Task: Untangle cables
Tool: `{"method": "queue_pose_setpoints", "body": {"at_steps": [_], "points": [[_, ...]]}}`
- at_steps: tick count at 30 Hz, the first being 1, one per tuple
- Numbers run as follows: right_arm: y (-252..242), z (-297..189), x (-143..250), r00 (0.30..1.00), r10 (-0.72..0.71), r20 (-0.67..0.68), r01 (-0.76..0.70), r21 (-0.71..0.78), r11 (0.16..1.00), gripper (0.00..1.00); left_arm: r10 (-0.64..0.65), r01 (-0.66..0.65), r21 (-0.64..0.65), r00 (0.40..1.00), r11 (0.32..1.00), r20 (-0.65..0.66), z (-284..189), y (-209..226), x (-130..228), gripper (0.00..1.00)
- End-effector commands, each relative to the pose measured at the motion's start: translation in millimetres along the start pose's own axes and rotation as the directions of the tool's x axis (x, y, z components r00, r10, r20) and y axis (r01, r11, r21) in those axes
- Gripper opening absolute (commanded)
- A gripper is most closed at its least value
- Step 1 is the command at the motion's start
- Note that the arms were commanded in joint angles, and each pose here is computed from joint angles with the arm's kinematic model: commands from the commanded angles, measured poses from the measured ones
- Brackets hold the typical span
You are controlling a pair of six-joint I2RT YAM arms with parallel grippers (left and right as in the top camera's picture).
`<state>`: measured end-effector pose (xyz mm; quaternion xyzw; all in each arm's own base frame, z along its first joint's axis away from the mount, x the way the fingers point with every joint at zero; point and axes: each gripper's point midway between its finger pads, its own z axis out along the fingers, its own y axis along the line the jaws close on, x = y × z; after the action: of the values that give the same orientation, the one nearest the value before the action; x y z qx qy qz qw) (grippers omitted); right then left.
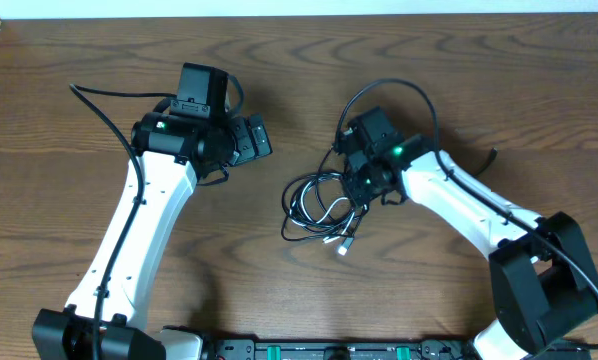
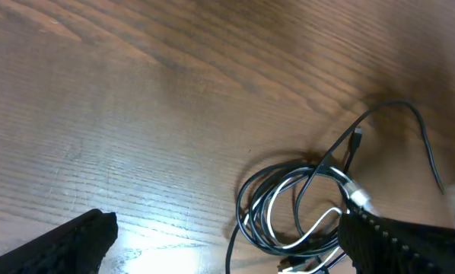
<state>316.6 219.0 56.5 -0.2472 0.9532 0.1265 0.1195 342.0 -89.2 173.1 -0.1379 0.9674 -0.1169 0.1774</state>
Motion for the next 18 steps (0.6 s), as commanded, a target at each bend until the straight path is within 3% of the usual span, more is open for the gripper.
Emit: {"method": "queue_pose_setpoints", "body": {"at_steps": [1, 9, 14, 18], "points": [[-8, -50, -51, 0.988, 0.033, 0.151, -0.036, 0.016, 0.999, 0.01, -0.002, 0.002, -0.004, 1.000, 1.000, 0.015, -3, 1, -3, 0.99], [-16, -176, -104, 0.917, 0.065, 0.393, -0.061, -0.022, 0.998, 0.01, 0.006, -0.006, -0.004, 1.000, 1.000, 0.015, -3, 1, -3, 0.97], [-4, -216, -109, 0.880, 0.114, 0.461, -0.048, -0.152, 0.987, 0.01, 0.034, -0.034, 0.012, 0.999, 0.999, 0.025, -3, -3, -5, 0.97], [-19, -228, -102, 0.861, 0.230, 0.454, -0.158, -0.191, 0.969, 0.01, 0.093, -0.093, 0.075, 0.996, 0.993, 0.016, -4, -14, -4, 0.97]]}}
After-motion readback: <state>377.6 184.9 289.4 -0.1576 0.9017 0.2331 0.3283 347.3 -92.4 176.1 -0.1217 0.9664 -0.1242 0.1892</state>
